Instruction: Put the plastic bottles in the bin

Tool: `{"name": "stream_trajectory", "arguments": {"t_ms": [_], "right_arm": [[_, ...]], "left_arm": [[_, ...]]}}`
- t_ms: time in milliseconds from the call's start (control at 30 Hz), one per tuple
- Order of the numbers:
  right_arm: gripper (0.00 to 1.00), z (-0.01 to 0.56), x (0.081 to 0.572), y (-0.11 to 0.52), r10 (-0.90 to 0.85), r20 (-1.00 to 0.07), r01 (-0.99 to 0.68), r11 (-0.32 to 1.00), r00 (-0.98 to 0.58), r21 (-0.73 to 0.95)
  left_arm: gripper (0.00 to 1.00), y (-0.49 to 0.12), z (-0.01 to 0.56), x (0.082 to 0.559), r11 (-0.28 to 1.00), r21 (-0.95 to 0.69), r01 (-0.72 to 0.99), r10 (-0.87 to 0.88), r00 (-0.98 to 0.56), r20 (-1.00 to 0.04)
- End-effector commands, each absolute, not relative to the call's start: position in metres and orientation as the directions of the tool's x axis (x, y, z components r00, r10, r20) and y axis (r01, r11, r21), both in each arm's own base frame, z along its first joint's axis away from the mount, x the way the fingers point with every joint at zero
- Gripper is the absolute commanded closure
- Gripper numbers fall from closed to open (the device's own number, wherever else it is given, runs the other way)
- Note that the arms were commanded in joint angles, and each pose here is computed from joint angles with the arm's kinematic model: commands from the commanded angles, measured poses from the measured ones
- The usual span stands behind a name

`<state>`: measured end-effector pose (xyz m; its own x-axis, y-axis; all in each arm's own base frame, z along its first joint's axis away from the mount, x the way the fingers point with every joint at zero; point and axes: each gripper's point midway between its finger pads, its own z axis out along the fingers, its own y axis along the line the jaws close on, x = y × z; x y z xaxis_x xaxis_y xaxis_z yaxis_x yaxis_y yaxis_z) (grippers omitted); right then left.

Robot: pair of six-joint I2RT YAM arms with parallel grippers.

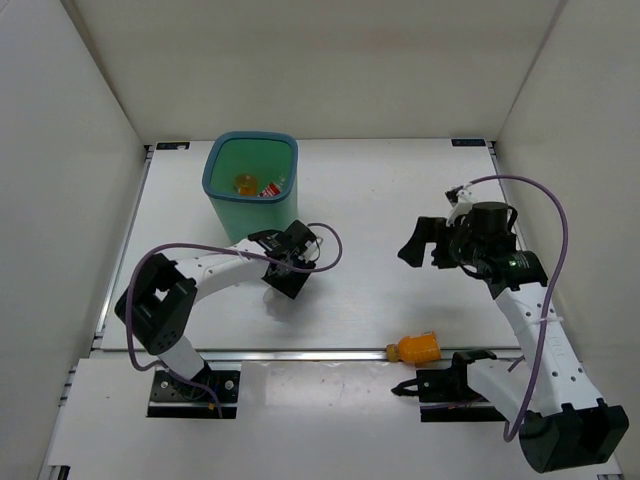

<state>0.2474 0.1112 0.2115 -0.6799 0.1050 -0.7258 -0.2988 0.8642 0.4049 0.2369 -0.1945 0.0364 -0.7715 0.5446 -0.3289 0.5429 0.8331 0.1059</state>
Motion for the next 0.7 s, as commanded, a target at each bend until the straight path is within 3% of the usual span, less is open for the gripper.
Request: {"name": "stream_trajectory", "arguments": {"t_ms": [0, 133, 233, 300, 367, 433, 500, 667], "right_arm": [[0.01, 0.186, 0.212, 0.102, 0.073, -0.601, -0.191, 0.911, -0.796, 0.365], [0.0, 0.144, 0.178, 0.109, -0.003, -0.445, -0.18, 0.917, -0.895, 0.356], [0.01, 0.133, 0.165, 0.11, -0.039, -0.375, -0.175, 0.926, -0.926, 0.334], [0.01, 0.134, 0.16, 0.105, 0.023, -0.333, -0.087, 0.946, -0.943, 0.312], [0.01, 0.135, 0.152, 0.099, 0.097, -0.271, 0.013, 0.955, -0.958, 0.296], [0.01, 0.13, 0.148, 0.097, 0.177, -0.231, 0.108, 0.953, -0.957, 0.284], [0.01, 0.127, 0.141, 0.101, 0.224, -0.192, 0.168, 0.949, -0.956, 0.267], [0.01, 0.129, 0.114, 0.099, 0.176, -0.13, 0.16, 0.979, -0.976, 0.127]], "left_arm": [[0.58, -0.228, 0.071, 0.242, 0.817, 0.011, 0.577, 0.526, -0.737, -0.424], [0.63, -0.267, 0.149, 0.251, 0.757, -0.04, 0.652, 0.505, -0.623, -0.598], [0.61, -0.28, 0.224, 0.265, 0.75, -0.068, 0.658, 0.404, -0.537, -0.741], [0.55, -0.278, 0.269, 0.28, 0.777, -0.081, 0.625, 0.309, -0.49, -0.815], [0.58, -0.26, 0.313, 0.305, 0.856, -0.043, 0.515, 0.214, -0.429, -0.878], [0.51, -0.243, 0.334, 0.333, 0.914, -0.001, 0.405, 0.162, -0.367, -0.916], [0.51, -0.222, 0.344, 0.358, 0.963, 0.048, 0.264, 0.138, -0.334, -0.932], [0.44, -0.169, 0.353, 0.411, 0.975, 0.192, -0.113, 0.159, -0.254, -0.954]]}}
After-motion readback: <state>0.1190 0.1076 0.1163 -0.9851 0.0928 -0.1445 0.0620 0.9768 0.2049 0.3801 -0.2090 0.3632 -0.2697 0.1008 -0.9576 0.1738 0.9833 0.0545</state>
